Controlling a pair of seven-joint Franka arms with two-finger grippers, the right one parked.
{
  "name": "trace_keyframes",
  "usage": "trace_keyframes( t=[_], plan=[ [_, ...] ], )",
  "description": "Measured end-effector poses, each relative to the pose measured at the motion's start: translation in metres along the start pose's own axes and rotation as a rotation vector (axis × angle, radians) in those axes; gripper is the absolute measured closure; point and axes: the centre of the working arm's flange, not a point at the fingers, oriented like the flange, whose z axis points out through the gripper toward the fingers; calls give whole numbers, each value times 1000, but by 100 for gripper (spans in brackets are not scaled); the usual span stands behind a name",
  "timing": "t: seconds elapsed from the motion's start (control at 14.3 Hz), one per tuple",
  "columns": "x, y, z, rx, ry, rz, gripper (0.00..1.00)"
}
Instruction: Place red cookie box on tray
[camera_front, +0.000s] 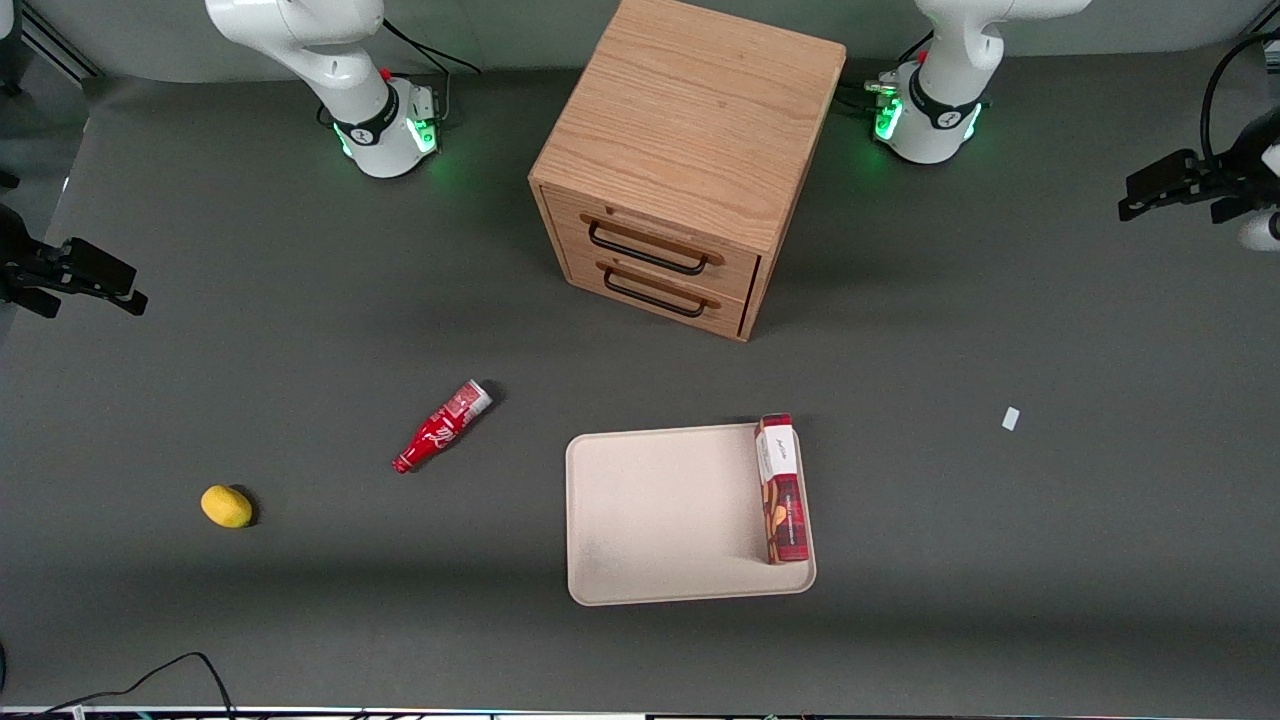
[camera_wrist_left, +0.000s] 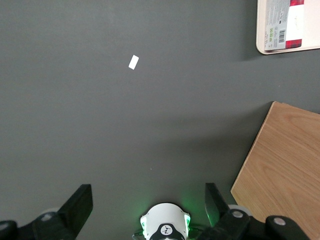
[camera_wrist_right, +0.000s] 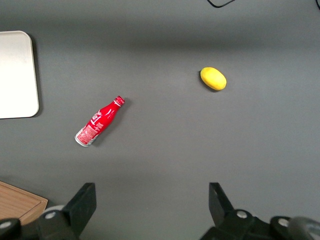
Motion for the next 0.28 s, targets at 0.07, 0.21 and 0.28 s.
trace_keyframes(
  t=[0.07, 0.21, 0.28],
  plan=[
    [-2, 0, -5, 2, 7, 1, 0],
    [-4, 1, -13, 3, 8, 11, 0],
    [-4, 2, -16, 3, 4, 14, 0]
  ],
)
